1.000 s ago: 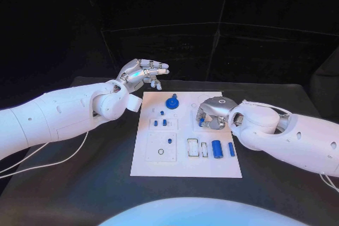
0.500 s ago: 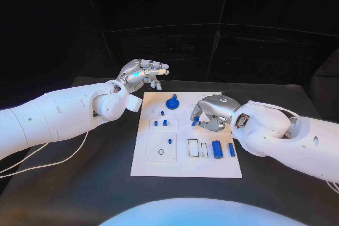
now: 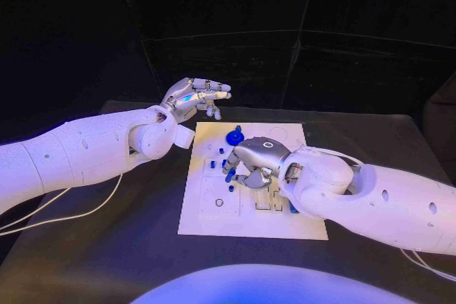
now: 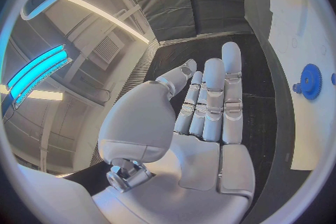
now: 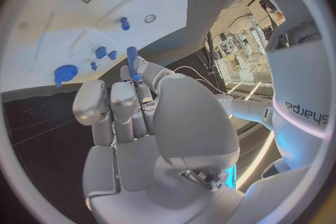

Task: Assemble the parts on the task board

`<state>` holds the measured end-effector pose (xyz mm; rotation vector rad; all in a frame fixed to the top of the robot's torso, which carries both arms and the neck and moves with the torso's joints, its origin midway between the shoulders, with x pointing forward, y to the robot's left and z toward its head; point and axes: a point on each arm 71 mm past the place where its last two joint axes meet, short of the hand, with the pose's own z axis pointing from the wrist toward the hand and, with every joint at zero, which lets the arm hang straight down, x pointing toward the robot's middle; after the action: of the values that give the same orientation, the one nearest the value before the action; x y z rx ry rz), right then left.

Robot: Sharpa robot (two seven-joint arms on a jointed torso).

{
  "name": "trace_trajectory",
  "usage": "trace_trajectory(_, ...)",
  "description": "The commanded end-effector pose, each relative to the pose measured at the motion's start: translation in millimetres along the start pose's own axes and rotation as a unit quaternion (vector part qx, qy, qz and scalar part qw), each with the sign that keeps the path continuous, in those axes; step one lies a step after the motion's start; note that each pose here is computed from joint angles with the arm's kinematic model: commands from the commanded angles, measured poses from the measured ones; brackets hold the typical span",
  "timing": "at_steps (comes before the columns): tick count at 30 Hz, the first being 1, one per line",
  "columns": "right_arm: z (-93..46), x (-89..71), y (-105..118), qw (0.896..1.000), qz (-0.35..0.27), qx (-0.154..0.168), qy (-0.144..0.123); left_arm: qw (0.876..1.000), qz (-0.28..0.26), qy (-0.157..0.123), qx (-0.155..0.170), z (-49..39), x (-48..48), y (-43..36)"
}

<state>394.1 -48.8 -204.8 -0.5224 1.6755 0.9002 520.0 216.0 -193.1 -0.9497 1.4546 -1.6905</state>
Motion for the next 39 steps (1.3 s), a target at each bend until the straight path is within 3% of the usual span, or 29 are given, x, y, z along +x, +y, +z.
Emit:
trace_trajectory(1,4.4,5.2,5.6,1.000,0.004,-0.023,0.007,1.000,-0.005,0.004,0.003,1.0,1.1,-1.4)
trace_trajectory(16,19.5,34.4,13.9,0.998,-0.001,-0.038,0.053,1.000,-0.006,0.007,0.003,3.1,3.3,-0.7)
trace_trajectory(23,19.3,38.9,12.8,0.997,-0.003,-0.034,0.072,1.000,-0.006,0.008,0.003,3.7,3.4,-0.4)
trace_trajectory(39,20.1,42.2,11.4,0.996,-0.004,-0.027,0.084,1.000,-0.006,0.009,0.002,4.4,4.1,0.0)
